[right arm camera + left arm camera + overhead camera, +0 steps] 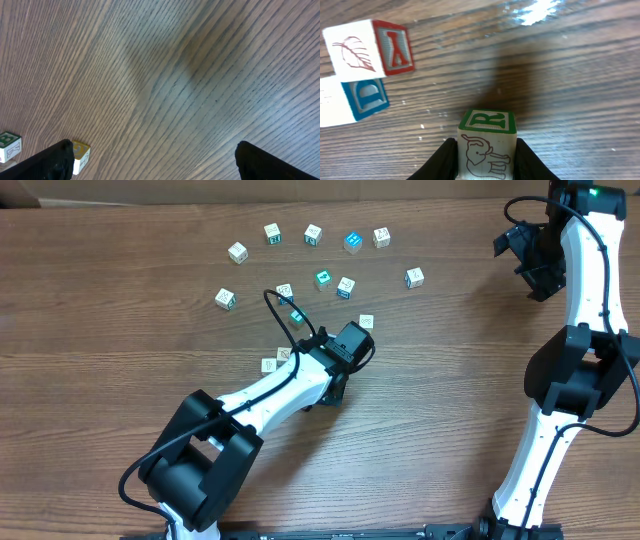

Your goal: Form a circle

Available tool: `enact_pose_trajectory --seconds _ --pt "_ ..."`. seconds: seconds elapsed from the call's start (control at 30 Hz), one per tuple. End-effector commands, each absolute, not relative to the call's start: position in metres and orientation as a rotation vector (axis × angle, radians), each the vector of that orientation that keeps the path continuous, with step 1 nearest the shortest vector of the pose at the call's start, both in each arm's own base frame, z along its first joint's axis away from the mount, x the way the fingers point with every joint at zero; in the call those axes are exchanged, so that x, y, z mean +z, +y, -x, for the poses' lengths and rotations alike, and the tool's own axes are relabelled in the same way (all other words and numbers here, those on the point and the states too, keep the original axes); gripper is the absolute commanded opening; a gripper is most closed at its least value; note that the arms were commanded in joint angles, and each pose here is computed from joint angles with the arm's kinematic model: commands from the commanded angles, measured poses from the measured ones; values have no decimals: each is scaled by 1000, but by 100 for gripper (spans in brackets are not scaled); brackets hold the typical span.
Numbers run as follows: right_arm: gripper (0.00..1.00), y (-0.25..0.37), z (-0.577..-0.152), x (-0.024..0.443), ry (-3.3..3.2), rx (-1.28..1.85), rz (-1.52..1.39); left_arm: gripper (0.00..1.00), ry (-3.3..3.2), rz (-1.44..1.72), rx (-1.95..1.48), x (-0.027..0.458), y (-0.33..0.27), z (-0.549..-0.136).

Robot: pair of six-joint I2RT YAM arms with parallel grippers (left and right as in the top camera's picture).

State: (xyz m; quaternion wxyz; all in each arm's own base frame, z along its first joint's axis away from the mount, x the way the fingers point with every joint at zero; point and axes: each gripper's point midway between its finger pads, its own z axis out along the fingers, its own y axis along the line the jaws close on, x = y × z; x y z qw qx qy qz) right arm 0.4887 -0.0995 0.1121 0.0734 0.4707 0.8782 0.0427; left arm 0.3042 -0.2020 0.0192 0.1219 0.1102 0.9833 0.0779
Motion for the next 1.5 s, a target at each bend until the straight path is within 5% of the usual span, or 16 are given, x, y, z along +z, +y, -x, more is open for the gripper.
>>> enact_pose_trajectory --seconds 0.0,1.47 --pt "100 -101 -491 130 2598 142 -1390 27 2862 -287 258 19 -193 -313" --pt "100 -101 -491 130 2598 142 -1390 25 2860 -283 257 19 -193 -314"
